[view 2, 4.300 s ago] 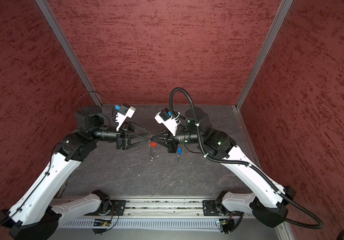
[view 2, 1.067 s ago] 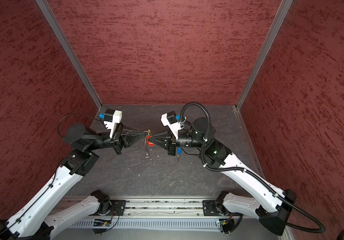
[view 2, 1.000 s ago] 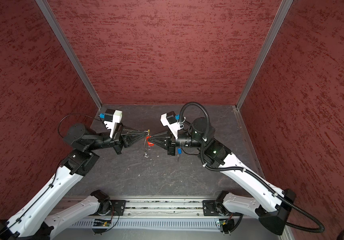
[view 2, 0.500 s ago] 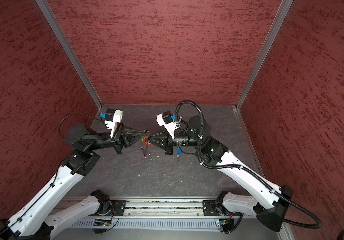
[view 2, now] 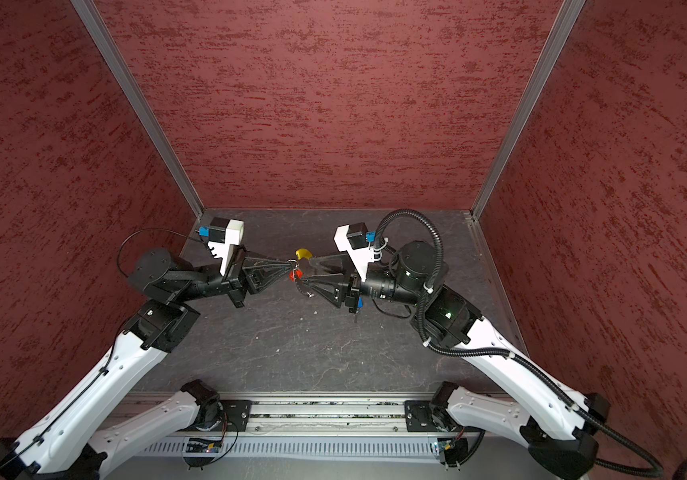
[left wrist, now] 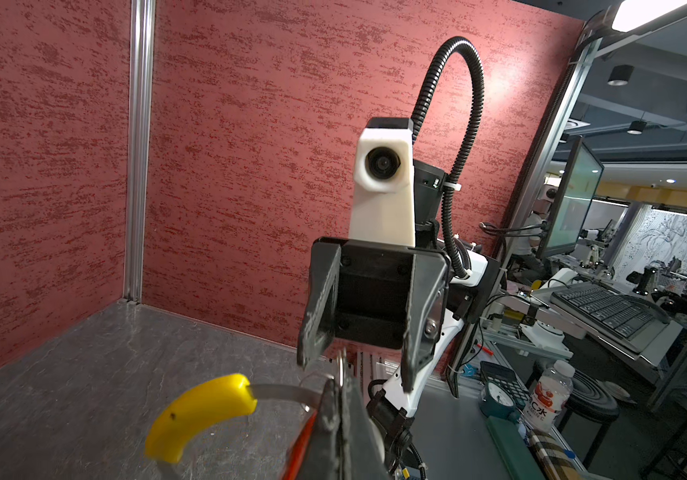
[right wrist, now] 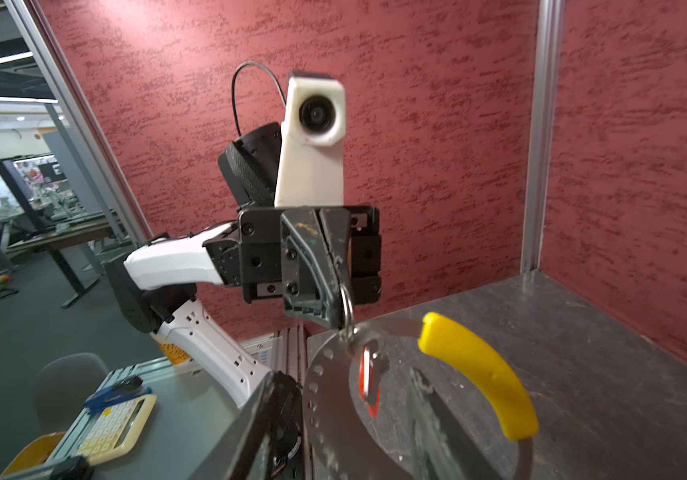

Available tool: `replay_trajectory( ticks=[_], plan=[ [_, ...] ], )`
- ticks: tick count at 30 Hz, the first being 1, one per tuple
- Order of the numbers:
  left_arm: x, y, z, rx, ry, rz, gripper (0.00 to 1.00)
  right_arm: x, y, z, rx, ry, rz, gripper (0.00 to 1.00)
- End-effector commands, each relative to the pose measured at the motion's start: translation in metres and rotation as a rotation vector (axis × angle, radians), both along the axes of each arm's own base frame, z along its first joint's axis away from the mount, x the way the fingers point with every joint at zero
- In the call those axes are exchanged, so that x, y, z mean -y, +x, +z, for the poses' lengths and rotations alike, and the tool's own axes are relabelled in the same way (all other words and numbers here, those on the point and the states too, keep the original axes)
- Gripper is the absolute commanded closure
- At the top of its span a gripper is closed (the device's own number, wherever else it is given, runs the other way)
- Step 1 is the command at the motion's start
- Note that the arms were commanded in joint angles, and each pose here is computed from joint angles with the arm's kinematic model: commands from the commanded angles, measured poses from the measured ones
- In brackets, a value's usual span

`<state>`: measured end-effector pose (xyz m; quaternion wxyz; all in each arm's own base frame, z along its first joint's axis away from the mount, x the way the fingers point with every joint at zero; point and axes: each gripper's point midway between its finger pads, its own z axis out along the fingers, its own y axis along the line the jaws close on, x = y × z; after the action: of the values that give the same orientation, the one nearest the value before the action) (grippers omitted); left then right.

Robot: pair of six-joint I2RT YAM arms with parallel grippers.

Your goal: Remove the keys from the keyring

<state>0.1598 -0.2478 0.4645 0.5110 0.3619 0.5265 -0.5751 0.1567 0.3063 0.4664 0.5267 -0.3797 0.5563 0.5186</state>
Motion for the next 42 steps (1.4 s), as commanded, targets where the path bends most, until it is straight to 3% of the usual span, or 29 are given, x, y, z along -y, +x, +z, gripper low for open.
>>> replay_trajectory(
  ticks=[1, 6, 13, 19, 42],
  plan=[
    [-0.004, -0.003, 0.006, 0.046, -0.023, 0.025, 1.00, 0.011, 0.013, 0.018, 0.038, 0.085, -0.111, 0.49],
    [-0.004, -0.003, 0.004, 0.042, -0.023, 0.030, 1.00, 0.009, 0.021, 0.031, 0.028, 0.136, -0.133, 0.50],
    [-0.004, -0.001, 0.002, 0.045, -0.022, 0.043, 1.00, -0.014, 0.004, 0.033, -0.012, 0.113, 0.058, 0.51],
    [-0.004, -0.001, 0.001, 0.040, -0.018, 0.051, 1.00, -0.017, -0.001, 0.030, -0.030, 0.097, 0.099, 0.54],
    [-0.004, 0.003, -0.004, 0.034, -0.013, 0.062, 1.00, -0.018, 0.003, 0.023, -0.047, 0.083, 0.086, 0.92]
  ],
)
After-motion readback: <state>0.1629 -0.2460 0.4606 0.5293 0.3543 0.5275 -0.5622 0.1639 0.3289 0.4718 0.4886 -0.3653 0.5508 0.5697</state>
